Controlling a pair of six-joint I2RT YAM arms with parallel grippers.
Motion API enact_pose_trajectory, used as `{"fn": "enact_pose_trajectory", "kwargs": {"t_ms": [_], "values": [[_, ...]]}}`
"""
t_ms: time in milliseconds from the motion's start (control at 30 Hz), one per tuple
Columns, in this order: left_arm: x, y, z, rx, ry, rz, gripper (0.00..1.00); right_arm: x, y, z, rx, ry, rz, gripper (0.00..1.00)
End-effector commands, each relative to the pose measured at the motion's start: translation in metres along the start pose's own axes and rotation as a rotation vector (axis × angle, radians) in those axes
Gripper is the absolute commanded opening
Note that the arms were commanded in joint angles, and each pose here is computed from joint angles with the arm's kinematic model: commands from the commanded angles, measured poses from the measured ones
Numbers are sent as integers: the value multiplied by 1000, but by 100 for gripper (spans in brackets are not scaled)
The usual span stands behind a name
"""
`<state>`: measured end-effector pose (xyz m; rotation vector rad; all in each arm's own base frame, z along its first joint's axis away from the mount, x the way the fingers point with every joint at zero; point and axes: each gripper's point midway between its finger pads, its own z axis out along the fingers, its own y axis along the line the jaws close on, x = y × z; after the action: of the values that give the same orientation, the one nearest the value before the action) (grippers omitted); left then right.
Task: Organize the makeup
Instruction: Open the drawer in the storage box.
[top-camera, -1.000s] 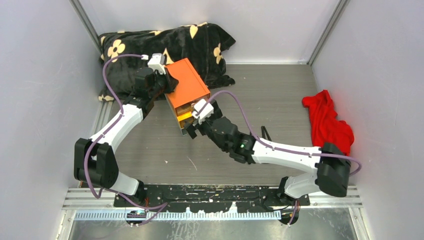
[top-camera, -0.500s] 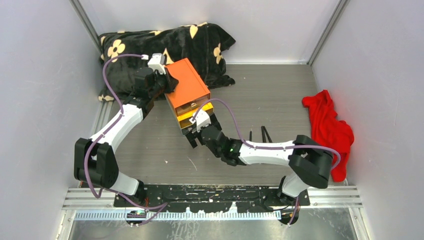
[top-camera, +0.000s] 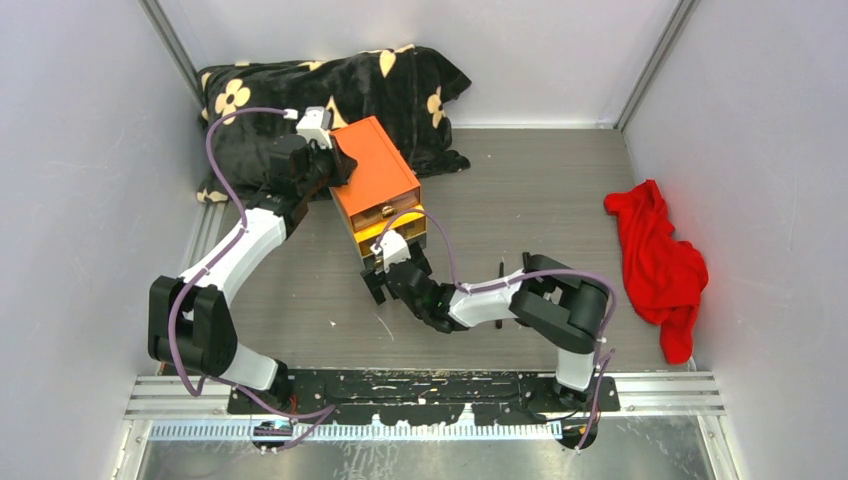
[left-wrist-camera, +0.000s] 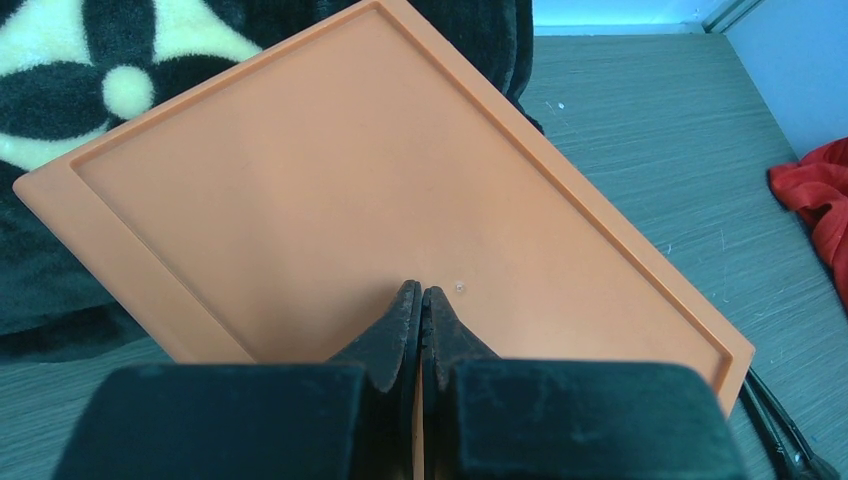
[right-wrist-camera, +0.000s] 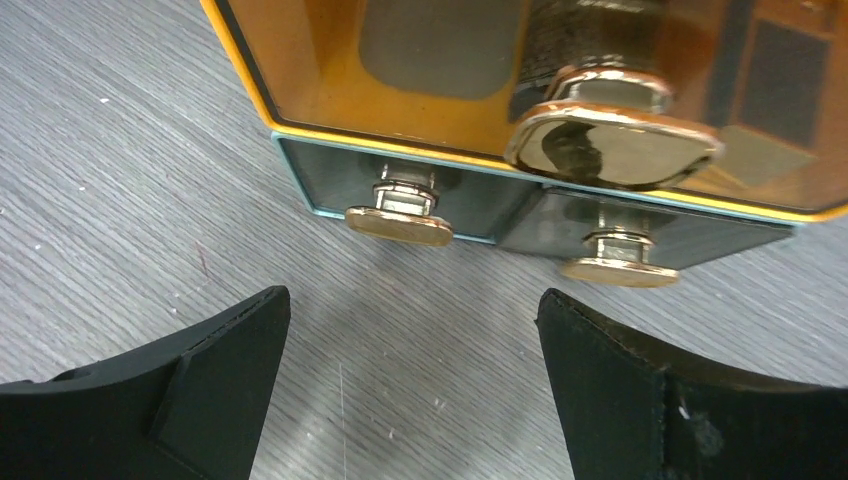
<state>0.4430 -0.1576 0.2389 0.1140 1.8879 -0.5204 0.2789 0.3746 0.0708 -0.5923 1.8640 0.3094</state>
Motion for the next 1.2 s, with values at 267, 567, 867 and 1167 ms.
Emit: {"fn": "enact_pose_trajectory", "kwargs": {"t_ms": [267,567,867,1167], "values": [[102,38,-1,-119,319,-24,0,-42,-1,29,-60,-119,151,96],[105,40,-1,-125,324,-21,0,-43,-1,35,-71,-127,164,96],[103,40,-3,-126,319,-19,0,-41,0,41,-66,-124,165,94],[104,40,-2,-125,321,-22,0,-51,-3,44,-36,-138,158,93]]}}
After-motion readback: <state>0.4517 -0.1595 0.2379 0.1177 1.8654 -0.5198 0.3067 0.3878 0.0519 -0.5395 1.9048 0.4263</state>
